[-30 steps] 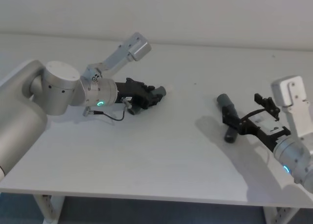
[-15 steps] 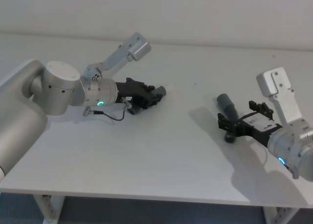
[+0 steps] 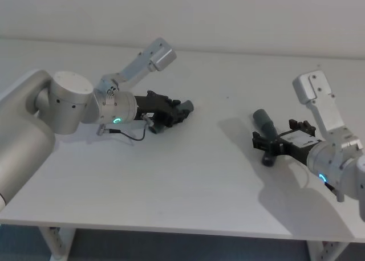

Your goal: Use both hands to pick up one end of the pipe from the table, align the ends, and insert them.

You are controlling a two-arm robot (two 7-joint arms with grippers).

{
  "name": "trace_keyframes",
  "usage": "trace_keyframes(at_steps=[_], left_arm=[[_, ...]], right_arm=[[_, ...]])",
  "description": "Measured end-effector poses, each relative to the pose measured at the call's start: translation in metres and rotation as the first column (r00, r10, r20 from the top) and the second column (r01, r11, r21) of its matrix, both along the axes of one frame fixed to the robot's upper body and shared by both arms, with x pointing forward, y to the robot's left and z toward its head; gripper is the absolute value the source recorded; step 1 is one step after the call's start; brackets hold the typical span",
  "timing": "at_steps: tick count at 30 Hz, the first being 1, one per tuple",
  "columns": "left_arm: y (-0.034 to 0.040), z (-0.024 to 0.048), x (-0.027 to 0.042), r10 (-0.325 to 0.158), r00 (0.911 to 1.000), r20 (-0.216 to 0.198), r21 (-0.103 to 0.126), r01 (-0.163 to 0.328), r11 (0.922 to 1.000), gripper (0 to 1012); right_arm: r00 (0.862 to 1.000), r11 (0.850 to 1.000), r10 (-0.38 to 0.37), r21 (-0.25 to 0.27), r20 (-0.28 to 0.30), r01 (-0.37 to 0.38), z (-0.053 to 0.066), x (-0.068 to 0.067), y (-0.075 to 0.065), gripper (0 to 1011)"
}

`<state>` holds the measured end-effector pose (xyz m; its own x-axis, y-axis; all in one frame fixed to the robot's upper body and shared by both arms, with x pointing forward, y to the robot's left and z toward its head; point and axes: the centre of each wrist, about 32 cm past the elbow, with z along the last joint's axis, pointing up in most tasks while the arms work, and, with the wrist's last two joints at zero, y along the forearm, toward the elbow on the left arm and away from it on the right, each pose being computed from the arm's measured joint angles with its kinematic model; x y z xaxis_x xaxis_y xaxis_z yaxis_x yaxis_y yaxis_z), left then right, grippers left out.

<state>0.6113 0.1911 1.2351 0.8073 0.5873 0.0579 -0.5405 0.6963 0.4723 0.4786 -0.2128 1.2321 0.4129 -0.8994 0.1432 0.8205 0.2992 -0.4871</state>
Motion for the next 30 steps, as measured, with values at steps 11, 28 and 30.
trace_keyframes(at_steps=[11,28,30], left_arm=[[0.0000,0.0000,0.0000,0.000,1.0000,0.000,0.000,0.000,1.0000,348],[0.0000,0.0000,0.0000,0.000,1.0000,0.000,0.000,0.000,1.0000,348],[0.0000,0.0000,0.0000,0.000,1.0000,0.000,0.000,0.000,1.0000,348]], right_arm=[[0.998,0.999,-0.047,-0.022,-0.037,0.046,-0.003,0.011,0.006,1001],[0.996,0.997,-0.075,-0.030,-0.056,0.073,-0.006,0.019,0.011,909],[0.996,0.997,-0.076,-0.029,-0.056,0.074,-0.006,0.020,0.012,842]])
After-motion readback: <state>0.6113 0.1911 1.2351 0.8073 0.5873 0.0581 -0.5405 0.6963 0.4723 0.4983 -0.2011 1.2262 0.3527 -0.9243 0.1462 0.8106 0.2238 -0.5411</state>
